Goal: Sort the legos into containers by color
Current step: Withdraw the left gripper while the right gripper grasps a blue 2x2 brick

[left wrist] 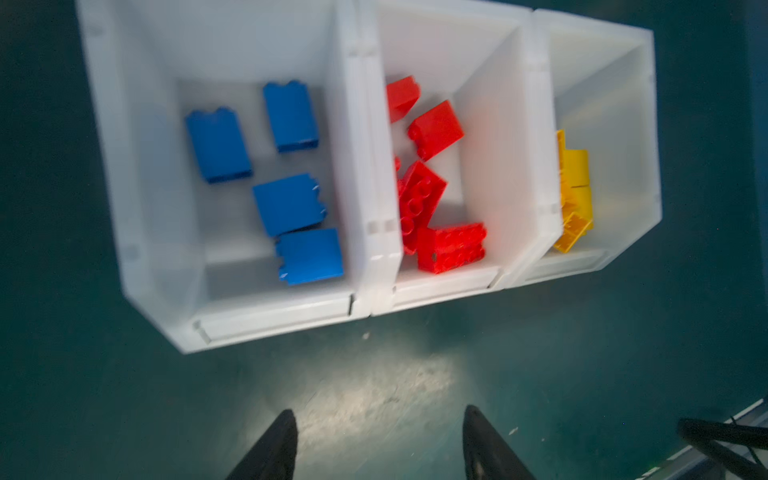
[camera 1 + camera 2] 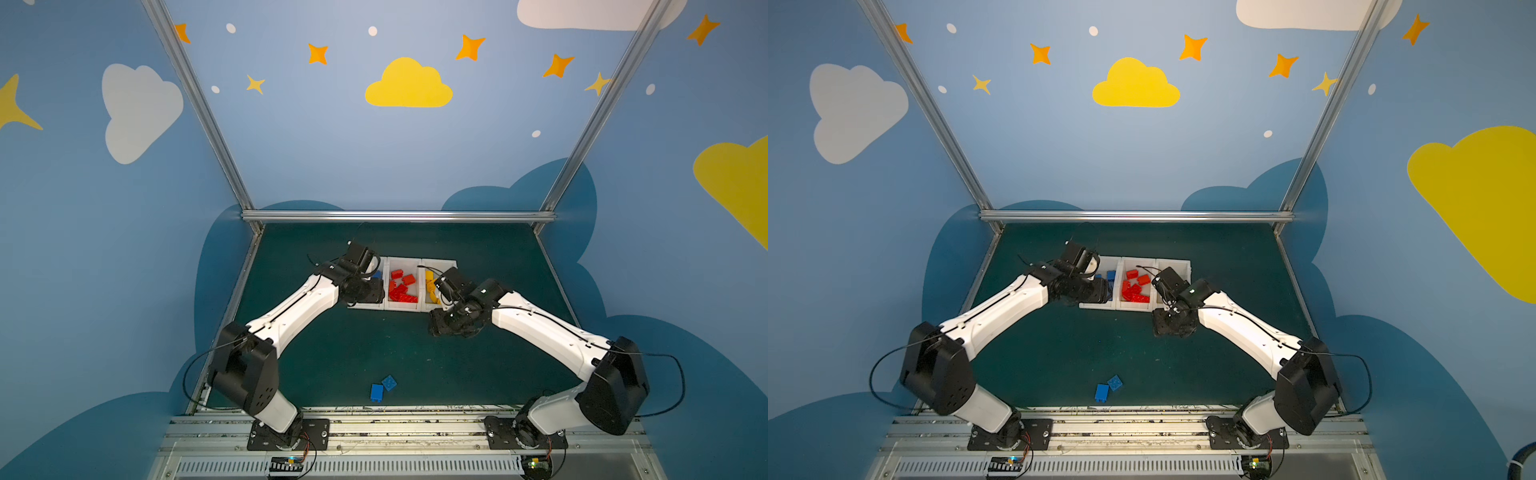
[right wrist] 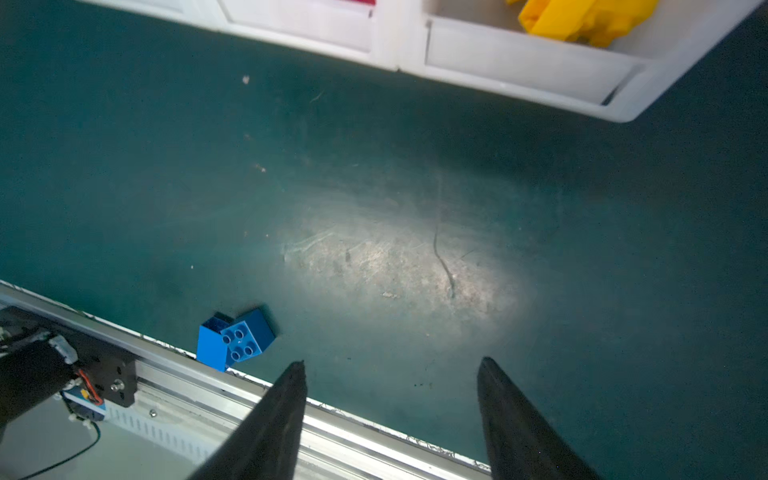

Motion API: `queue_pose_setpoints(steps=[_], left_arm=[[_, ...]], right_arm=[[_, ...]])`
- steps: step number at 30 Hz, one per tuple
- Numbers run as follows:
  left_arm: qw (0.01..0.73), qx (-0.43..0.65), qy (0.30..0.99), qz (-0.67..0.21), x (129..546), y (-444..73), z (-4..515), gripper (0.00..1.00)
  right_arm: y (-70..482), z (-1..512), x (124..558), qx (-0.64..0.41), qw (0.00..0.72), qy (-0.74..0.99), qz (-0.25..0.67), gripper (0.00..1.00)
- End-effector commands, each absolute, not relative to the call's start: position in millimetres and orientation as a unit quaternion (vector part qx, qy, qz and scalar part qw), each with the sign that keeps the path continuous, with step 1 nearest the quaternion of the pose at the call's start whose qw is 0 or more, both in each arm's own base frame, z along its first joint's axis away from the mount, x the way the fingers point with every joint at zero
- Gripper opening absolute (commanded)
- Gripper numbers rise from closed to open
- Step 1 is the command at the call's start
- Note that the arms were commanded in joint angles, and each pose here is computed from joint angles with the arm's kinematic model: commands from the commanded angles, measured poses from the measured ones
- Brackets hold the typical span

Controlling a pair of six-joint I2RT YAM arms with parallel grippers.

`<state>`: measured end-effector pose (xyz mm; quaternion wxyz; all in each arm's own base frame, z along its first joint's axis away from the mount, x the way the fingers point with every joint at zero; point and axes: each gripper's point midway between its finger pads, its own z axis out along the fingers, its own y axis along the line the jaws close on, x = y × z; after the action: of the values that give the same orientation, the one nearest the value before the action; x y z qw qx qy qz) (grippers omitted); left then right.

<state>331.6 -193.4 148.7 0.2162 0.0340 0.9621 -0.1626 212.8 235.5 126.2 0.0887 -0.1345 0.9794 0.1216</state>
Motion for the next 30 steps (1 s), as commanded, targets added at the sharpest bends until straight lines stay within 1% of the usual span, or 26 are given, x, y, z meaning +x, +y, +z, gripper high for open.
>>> queue_pose_setpoints(steps=[1, 7, 14, 21, 30], left_arm=[[0.262, -0.005, 0.951, -0.165, 330, -174, 163, 0.64], [0.277, -0.050, 0.946, -0.158, 302, -141, 164, 0.65], [0.298, -0.087, 0.937, -0.163, 279, -119, 162, 0.65], [0.291, -0.107, 0.938, -0.154, 261, -106, 152, 0.66], [0.297, -0.114, 0.937, -0.144, 251, -97, 151, 0.66]], right_arm=[[245, 116, 191, -0.201, 0.065, 0.971, 0.109, 0.66], [270, 96, 150, -0.281, 0.031, 0.954, 0.098, 0.67], [303, 76, 120, -0.328, 0.014, 0.940, 0.091, 0.67], [323, 58, 101, -0.364, -0.004, 0.929, 0.061, 0.67], [337, 49, 96, -0.381, -0.012, 0.923, 0.057, 0.67]])
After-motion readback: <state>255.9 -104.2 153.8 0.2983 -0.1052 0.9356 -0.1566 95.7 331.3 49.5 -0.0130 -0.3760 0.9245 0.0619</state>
